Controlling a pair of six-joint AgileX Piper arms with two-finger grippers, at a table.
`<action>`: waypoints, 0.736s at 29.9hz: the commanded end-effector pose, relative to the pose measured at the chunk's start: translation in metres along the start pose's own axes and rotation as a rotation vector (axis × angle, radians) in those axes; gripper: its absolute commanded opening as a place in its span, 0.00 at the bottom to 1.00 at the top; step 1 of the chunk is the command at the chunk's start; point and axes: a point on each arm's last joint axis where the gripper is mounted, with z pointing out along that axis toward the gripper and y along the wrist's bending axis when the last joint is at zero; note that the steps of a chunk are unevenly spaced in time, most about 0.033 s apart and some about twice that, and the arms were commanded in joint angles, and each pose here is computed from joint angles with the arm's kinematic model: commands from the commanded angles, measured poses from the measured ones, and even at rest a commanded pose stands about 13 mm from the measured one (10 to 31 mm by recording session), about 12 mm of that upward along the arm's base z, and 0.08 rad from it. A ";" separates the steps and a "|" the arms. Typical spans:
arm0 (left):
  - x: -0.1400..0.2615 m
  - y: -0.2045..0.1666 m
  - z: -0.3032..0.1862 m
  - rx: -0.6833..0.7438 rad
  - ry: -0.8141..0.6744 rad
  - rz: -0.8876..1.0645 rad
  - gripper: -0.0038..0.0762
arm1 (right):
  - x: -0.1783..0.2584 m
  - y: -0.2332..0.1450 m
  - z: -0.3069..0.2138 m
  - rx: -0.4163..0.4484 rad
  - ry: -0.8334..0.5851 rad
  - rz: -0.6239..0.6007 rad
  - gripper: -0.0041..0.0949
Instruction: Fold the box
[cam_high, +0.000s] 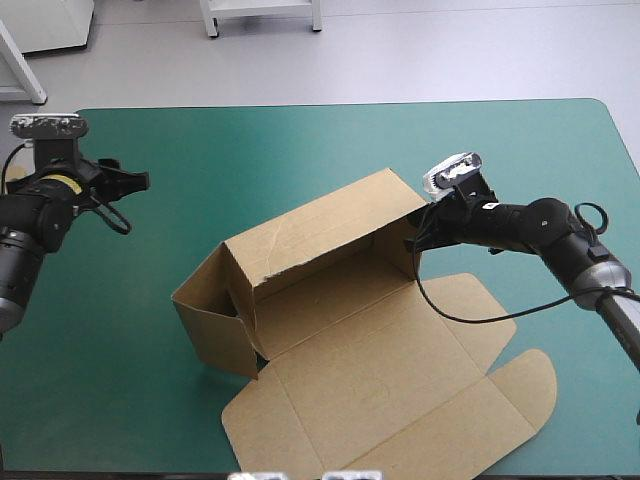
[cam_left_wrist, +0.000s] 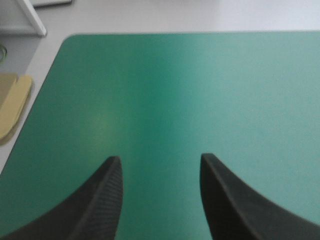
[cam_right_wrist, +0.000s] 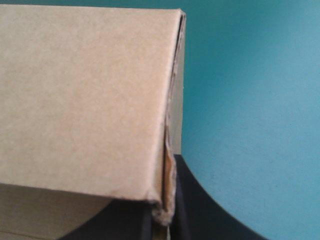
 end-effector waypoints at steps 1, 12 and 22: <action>-0.004 0.024 -0.009 0.016 0.017 -0.029 0.48 | -0.020 0.002 -0.018 0.036 -0.045 0.017 0.02; 0.016 0.057 -0.002 0.028 0.176 -0.151 0.48 | -0.077 0.001 -0.071 0.161 0.034 0.044 0.02; 0.021 0.056 0.004 0.047 0.232 -0.136 0.48 | -0.095 -0.017 -0.070 0.254 0.329 0.122 0.02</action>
